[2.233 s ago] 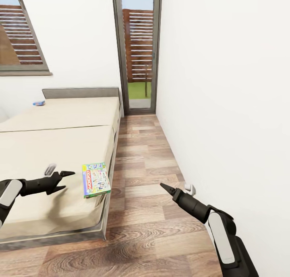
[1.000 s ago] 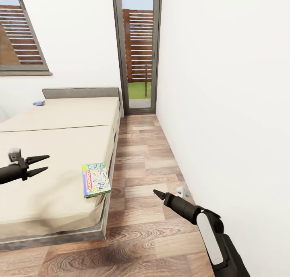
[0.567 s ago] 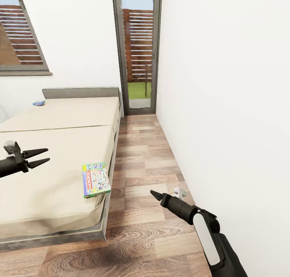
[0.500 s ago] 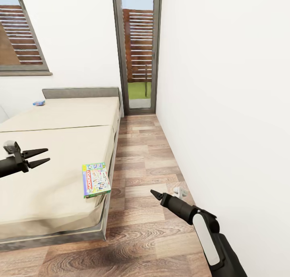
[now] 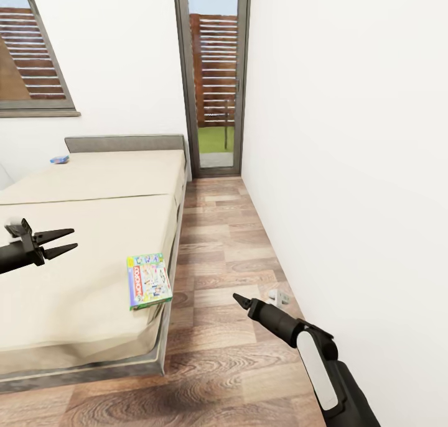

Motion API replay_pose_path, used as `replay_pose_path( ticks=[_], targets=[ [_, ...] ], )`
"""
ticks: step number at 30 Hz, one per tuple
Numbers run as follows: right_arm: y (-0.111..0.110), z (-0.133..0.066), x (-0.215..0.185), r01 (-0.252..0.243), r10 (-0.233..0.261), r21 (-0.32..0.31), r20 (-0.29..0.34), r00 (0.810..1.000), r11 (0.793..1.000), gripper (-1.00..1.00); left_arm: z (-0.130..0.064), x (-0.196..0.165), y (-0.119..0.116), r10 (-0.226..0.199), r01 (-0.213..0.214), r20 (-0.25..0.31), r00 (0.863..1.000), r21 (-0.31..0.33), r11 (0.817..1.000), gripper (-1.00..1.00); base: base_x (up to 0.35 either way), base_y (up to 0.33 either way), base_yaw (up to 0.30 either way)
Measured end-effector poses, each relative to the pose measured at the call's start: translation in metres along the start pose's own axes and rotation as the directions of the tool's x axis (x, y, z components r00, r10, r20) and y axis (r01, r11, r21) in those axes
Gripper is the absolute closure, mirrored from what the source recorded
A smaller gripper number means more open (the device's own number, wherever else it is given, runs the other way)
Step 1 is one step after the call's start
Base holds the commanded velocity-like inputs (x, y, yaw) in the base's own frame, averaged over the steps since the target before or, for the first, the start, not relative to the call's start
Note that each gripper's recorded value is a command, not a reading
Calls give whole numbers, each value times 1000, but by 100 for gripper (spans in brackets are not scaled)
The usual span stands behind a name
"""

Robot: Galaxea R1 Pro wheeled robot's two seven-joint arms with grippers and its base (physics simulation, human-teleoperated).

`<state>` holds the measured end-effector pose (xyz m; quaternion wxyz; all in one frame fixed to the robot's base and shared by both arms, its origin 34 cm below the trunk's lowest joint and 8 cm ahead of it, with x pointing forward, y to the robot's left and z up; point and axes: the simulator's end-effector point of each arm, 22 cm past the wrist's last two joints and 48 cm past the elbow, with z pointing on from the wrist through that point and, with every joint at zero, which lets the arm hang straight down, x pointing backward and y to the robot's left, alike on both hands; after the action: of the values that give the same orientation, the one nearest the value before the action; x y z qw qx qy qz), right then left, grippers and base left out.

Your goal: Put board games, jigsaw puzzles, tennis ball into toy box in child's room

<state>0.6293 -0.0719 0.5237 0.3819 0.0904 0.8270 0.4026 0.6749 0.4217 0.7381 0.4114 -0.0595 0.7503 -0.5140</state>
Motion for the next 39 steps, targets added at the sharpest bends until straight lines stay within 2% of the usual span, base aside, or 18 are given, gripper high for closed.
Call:
replay_pose_path(
  ticks=[24,39],
  targets=[
    [1,0,0,-6,6,-9,1,1000,1000,-100,1,1,0,-1,1,-1,1000,1,1000,-100,100,96,0],
    [2,-1,-1,-9,9,-13,1,1000,1000,-100,0,0,0,-1,1,1,1000,0,1000,-100,16,18,0]
  ],
)
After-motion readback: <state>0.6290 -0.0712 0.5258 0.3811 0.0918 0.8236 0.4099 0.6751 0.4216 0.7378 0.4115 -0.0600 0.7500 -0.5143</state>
